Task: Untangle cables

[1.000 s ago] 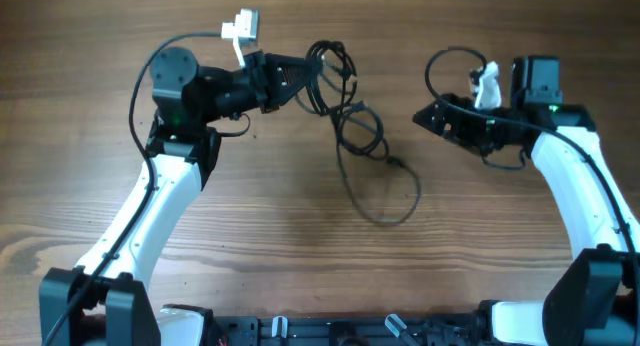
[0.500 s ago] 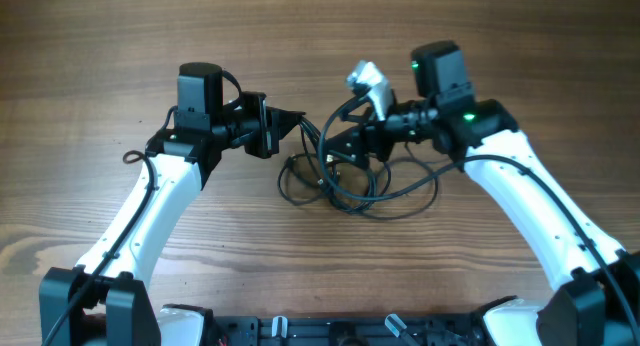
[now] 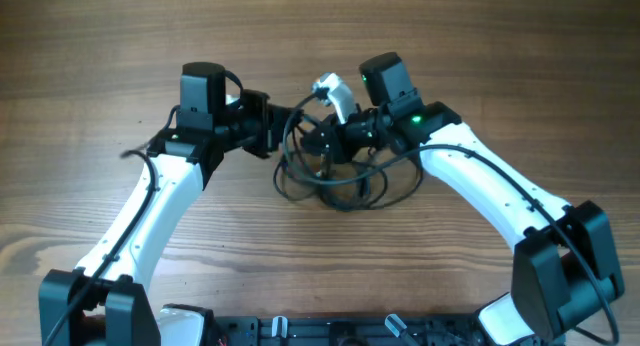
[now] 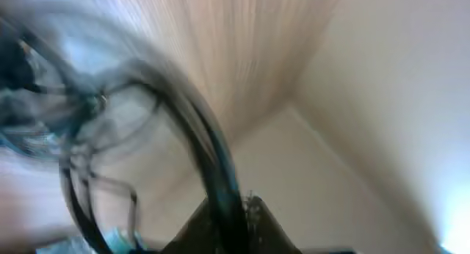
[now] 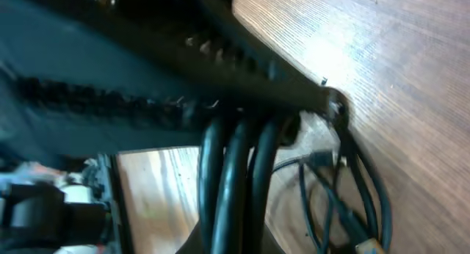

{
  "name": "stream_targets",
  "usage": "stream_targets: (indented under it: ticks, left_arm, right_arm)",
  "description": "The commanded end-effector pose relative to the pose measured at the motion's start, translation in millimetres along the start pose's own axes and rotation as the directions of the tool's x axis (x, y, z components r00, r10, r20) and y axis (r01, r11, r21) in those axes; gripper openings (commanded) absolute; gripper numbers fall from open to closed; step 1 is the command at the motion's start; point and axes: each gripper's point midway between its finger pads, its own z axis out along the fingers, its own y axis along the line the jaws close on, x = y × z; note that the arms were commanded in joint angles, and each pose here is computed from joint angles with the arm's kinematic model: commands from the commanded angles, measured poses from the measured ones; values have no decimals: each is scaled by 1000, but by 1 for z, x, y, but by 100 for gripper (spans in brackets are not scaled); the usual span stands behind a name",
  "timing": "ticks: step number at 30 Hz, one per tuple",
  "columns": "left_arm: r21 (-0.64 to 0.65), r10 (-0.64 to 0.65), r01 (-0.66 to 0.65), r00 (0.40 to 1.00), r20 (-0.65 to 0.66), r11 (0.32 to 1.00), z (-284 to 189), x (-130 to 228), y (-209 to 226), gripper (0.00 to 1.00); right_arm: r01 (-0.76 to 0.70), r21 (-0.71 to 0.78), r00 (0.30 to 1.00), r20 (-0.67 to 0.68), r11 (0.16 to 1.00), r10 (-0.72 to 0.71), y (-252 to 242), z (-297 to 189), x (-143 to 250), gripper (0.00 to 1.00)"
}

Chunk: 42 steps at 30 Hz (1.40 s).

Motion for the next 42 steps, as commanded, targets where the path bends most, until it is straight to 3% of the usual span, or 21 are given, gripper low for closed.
stream_targets:
  ticks: [1, 4, 6, 8, 10, 15, 17, 20, 21, 24, 28, 33, 36, 39, 42]
  left_arm:
    - [-173, 491, -462, 841, 225, 870, -11, -52, 13, 38]
    - [-219, 725, -693, 673, 145, 687, -10, -48, 14, 83]
    - [-128, 832, -822, 551, 62, 554, -6, -28, 7, 89]
    - [77, 920, -917, 392, -7, 392, -5, 9, -6, 88]
    - [171, 954, -939, 298, -31, 299, -7, 27, -6, 83]
    - [138, 970, -962, 222, -103, 235, -9, 22, 20, 77]
    - [129, 967, -960, 238, -87, 248, -15, 12, 18, 79]
    - [340, 990, -930, 117, -75, 135, -26, 44, 14, 77]
    - [359, 991, -925, 103, -82, 125, -24, 51, 15, 77]
    - [303, 993, -950, 41, -111, 73, -7, 58, 25, 66]
    - [259, 994, -966, -37, -107, -8, 11, 69, 27, 60]
    - [17, 996, -996, 83, -27, 83, 29, 43, 6, 62]
    - [-31, 988, -987, 155, 24, 156, 32, 32, -4, 62]
    - [-108, 958, -953, 277, 75, 284, 40, 13, -7, 61]
    - [-115, 936, -930, 340, 87, 349, 55, 3, -5, 63]
  right_arm:
    - [-47, -124, 993, 98, 991, 59, 32, -45, -28, 4]
    - [-130, -224, 986, 71, 966, 149, 45, -59, -26, 4]
    - [-180, -271, 981, 25, 945, 194, 52, -61, -18, 4]
    - [-202, -283, 977, 5, 938, 212, 54, -62, -14, 4]
    - [-186, -329, 980, 9, 926, 201, 60, -66, -17, 4]
    - [-188, -404, 971, 58, 895, 230, 52, -95, -30, 4]
    - [-199, -373, 964, 92, 906, 249, 37, -104, -34, 4]
    - [-207, -364, 960, 103, 908, 260, 32, -108, -35, 4]
    - [-207, -365, 960, 102, 908, 260, 32, -107, -35, 4]
    - [-197, -406, 963, 91, 893, 254, 39, -110, -34, 4]
    - [-154, -479, 971, 86, 864, 221, 53, -117, -36, 4]
    - [-148, -531, 974, 70, 834, 217, 62, -122, -36, 4]
    - [-147, -541, 974, 66, 828, 216, 64, -123, -36, 4]
    - [-138, -578, 977, 54, 804, 207, 71, -127, -34, 4]
    - [-134, -605, 979, 45, 785, 201, 76, -131, -33, 4]
